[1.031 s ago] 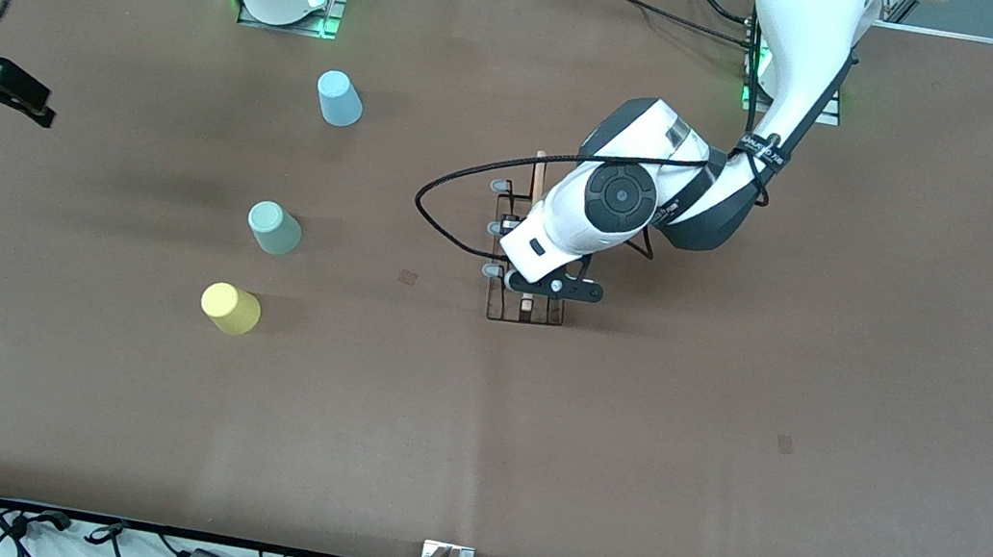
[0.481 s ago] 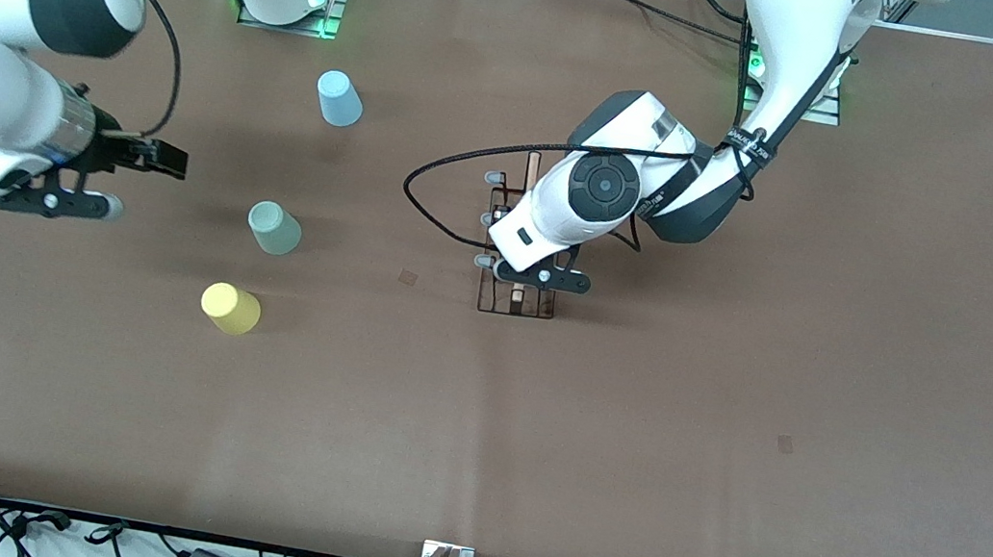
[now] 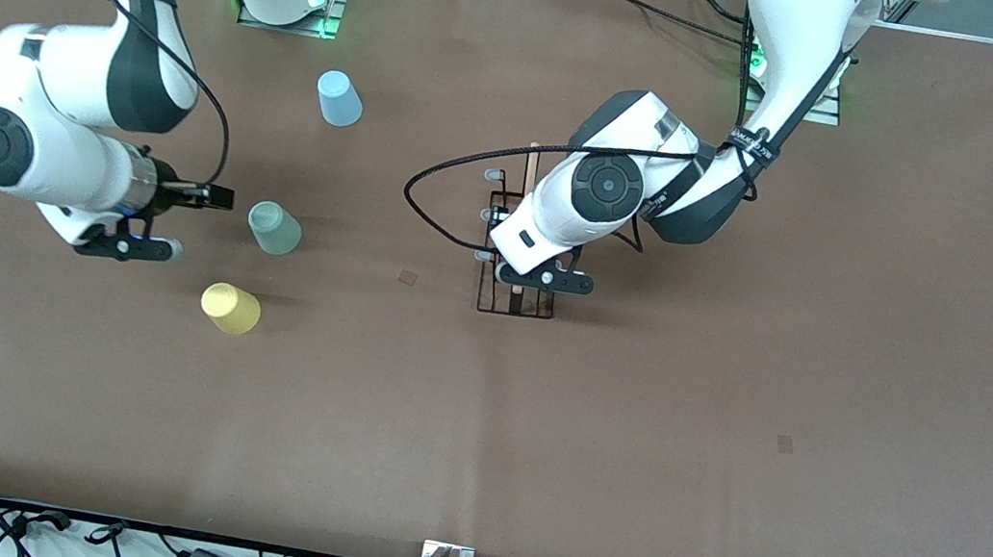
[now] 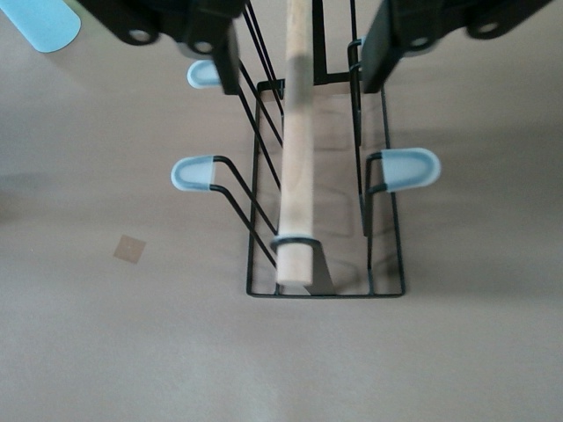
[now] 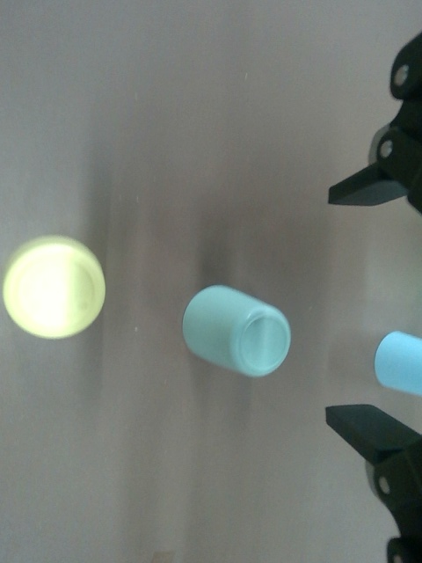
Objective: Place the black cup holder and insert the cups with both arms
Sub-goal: 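Open the left gripper while the right gripper grasps the teal cup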
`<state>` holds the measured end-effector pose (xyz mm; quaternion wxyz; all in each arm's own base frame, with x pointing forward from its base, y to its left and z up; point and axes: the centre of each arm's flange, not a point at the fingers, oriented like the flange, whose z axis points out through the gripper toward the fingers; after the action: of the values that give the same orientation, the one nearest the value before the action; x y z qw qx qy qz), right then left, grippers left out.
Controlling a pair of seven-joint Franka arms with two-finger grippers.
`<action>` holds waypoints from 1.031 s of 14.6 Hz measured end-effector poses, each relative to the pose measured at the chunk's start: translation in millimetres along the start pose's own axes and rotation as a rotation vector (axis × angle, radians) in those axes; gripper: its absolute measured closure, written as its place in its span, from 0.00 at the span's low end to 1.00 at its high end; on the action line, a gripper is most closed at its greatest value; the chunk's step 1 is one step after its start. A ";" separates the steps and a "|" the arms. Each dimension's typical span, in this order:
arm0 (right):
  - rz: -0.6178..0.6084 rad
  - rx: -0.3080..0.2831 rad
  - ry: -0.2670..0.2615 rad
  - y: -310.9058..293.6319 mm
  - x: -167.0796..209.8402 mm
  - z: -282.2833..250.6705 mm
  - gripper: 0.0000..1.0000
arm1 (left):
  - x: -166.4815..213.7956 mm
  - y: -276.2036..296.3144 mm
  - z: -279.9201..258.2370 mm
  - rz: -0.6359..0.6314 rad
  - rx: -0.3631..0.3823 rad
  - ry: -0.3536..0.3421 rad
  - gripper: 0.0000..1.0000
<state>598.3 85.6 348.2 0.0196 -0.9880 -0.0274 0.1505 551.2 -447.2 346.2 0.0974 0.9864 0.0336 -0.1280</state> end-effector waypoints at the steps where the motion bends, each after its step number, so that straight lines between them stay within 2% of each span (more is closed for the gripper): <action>1: -0.001 0.005 -0.001 -2.6 3.8 7.1 0.00 | -0.1 -3.4 -5.3 -0.007 0.011 -0.014 0.20; 2: -0.005 0.006 -0.005 -6.7 6.6 13.9 0.00 | -0.2 -8.4 -13.1 -0.016 0.023 -0.030 0.16; 5: -0.024 -0.001 -0.001 -21.4 14.2 38.2 0.00 | 6.2 -33.4 -51.1 -0.052 0.028 -0.039 0.14; 6: -0.029 -0.004 -0.001 -24.9 16.5 49.9 0.00 | 8.8 -43.9 -65.6 -0.068 0.027 -0.035 0.10; 7: -0.031 -0.007 -0.006 -27.4 18.2 63.2 0.00 | 12.3 -57.0 -79.0 -0.087 0.031 -0.036 0.00; 10: -0.027 -0.012 -0.023 -27.0 19.6 100.0 0.00 | 35.9 -118.8 -113.0 -0.160 0.034 -0.060 0.00; 12: -0.013 -0.015 -0.036 -26.6 18.1 113.6 0.00 | 50.9 -171.0 -152.0 -0.181 0.007 -0.038 0.00; 15: 0.002 -0.023 -0.046 -37.3 16.2 121.8 0.00 | 45.0 -228.2 -202.4 -0.159 0.041 -0.018 0.00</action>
<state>575.6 127.5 228.9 0.0076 -0.9845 -0.0288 0.1730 623.6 -181.4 484.5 0.0668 0.9812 0.1084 -0.1448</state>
